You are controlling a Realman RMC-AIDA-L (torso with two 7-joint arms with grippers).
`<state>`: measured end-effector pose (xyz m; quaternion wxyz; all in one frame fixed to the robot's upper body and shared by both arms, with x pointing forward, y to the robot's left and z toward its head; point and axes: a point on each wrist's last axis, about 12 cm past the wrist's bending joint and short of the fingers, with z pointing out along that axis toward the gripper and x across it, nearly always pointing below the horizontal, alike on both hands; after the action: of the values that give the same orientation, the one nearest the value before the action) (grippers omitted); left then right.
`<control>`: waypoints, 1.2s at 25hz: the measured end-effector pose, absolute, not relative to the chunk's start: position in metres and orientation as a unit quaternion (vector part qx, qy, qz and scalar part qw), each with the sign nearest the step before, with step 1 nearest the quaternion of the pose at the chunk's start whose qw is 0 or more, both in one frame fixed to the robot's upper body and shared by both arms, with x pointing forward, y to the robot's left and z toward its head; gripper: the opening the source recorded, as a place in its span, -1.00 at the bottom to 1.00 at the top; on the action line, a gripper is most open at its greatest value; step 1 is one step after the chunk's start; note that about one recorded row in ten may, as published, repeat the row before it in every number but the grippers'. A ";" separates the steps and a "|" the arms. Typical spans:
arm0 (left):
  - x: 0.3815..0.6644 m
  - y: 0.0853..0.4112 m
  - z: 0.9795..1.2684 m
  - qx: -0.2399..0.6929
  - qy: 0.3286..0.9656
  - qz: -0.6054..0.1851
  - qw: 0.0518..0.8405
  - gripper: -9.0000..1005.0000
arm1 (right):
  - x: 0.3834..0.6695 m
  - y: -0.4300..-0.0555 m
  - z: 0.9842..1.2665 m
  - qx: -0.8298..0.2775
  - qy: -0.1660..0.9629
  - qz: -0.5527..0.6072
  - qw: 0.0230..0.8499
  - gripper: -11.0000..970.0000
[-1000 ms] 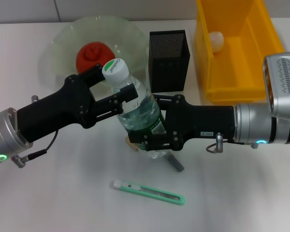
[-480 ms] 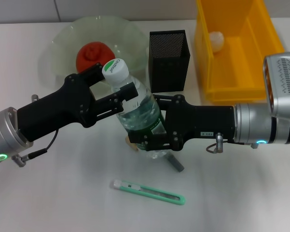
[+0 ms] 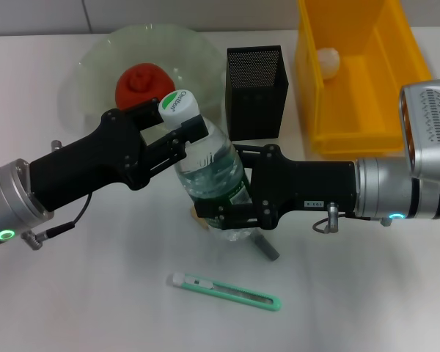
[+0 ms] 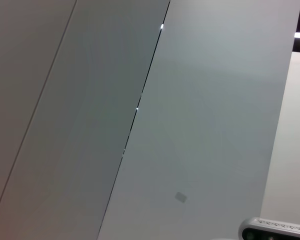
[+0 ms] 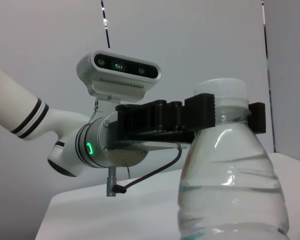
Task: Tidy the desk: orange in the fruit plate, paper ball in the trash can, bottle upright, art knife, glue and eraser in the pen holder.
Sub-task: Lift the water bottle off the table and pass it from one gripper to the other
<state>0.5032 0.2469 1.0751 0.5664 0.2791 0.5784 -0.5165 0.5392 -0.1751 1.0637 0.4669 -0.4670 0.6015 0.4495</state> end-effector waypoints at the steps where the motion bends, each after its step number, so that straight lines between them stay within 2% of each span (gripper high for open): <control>1: 0.503 0.247 1.075 0.279 0.579 -0.516 0.566 -0.02 | 0.539 -0.175 1.064 -0.467 0.602 0.450 0.467 0.55; 5: 0.503 0.247 1.075 0.279 0.578 -0.517 0.566 -0.11 | 0.539 -0.175 1.064 -0.468 0.601 0.449 0.468 0.55; 24: 0.505 0.246 1.077 0.283 0.575 -0.518 0.567 -0.11 | 0.541 -0.175 1.064 -0.472 0.600 0.443 0.471 0.55; 26: 0.505 0.246 1.077 0.283 0.575 -0.518 0.567 -0.10 | 0.541 -0.175 1.064 -0.473 0.599 0.442 0.472 0.70; 30: 0.505 0.246 1.077 0.283 0.574 -0.518 0.567 -0.10 | 0.541 -0.175 1.064 -0.474 0.597 0.440 0.475 0.70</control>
<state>0.5052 0.2459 1.0774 0.5672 0.2829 0.5742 -0.5183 0.5412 -0.1753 1.0644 0.4754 -0.4737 0.5970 0.4396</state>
